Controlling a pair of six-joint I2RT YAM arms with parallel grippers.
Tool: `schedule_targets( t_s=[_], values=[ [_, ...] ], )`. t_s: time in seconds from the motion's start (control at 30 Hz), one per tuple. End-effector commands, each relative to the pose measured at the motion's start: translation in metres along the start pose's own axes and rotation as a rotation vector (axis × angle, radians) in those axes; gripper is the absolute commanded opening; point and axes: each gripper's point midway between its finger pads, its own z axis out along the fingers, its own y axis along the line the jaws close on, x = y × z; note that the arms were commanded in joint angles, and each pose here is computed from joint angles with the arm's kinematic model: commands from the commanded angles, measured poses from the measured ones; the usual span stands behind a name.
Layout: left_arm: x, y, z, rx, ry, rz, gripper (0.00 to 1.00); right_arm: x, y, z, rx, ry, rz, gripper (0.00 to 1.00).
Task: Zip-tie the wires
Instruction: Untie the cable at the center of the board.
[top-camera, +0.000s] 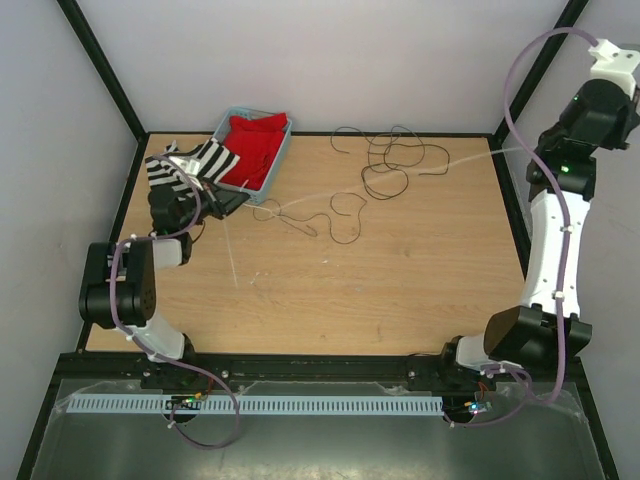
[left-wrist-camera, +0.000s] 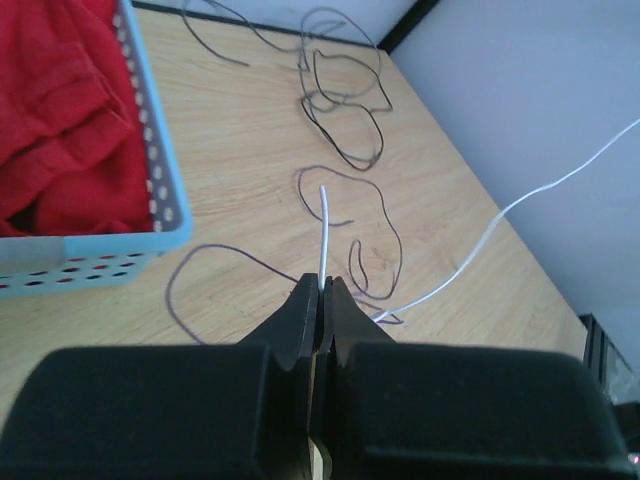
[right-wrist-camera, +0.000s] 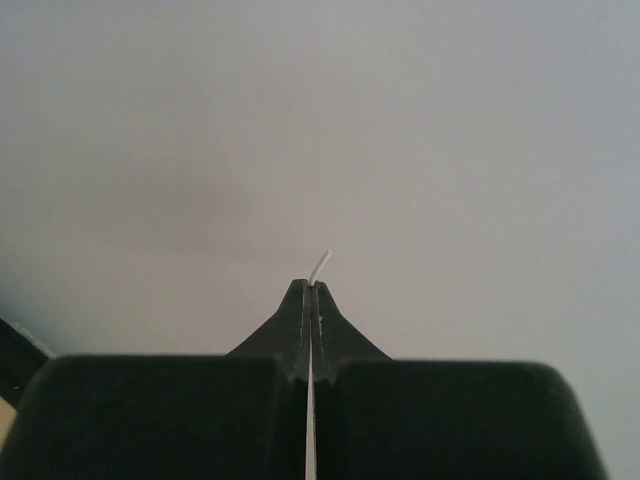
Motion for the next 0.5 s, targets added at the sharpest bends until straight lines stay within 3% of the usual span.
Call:
schedule_targets(
  t_s=[0.0, 0.13, 0.47],
  values=[
    [-0.048, 0.003, -0.007, -0.002, -0.112, 0.001, 0.0, -0.01, -0.025, 0.004, 0.04, -0.015, 0.087, 0.0],
    [-0.08, 0.007, -0.018, -0.055, -0.206, 0.025, 0.0, -0.002, -0.033, 0.012, 0.066, 0.006, 0.081, 0.0],
    [-0.225, -0.021, -0.071, -0.186, -0.482, 0.16, 0.0, 0.026, -0.06, 0.029, 0.111, 0.055, 0.103, 0.0]
  ],
)
